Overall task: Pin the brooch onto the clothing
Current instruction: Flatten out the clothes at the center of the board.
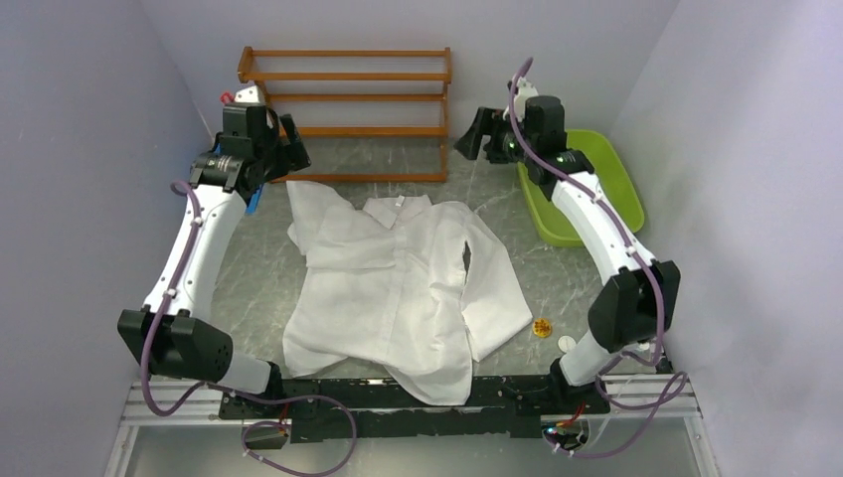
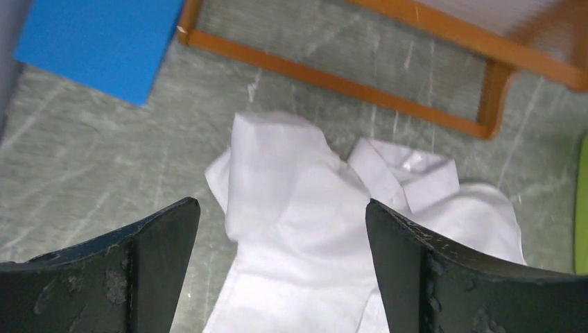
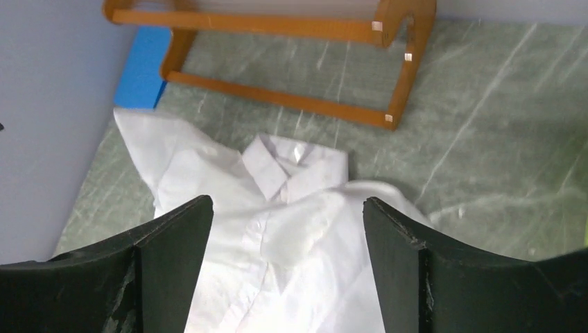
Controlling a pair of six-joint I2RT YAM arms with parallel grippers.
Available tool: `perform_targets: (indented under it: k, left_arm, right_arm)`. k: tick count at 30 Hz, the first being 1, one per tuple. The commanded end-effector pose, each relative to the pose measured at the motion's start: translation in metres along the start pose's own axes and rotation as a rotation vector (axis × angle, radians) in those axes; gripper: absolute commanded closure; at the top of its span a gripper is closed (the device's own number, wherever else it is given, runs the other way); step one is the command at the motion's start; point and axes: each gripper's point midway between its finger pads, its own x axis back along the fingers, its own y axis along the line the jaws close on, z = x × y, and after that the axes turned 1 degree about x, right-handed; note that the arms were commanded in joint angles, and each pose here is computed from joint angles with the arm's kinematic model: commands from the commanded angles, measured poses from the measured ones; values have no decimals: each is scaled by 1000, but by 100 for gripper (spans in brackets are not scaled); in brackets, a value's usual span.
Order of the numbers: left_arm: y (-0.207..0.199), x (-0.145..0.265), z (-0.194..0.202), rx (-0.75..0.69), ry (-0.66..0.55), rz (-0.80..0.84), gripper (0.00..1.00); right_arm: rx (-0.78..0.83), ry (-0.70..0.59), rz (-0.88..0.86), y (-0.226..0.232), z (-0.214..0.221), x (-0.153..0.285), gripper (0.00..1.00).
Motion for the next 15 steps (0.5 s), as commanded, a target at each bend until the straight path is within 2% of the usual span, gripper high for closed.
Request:
perform_targets:
  k: [1, 7, 12, 15]
  left_arm:
    - [-16, 24, 26, 19, 56, 170, 5]
    - [-1, 28, 112, 99, 240, 196, 5]
    - [11, 24, 182, 152, 403, 197, 5]
    - [11, 23, 216, 167, 487, 237, 5]
  right_arm:
    - [-12, -4, -3, -1, 34, 33, 16]
    - [-122, 146, -40, -7, 137, 63, 17]
    - [-162, 255, 118, -45, 209, 84, 18]
    - [-202, 296, 145, -55, 244, 90, 21]
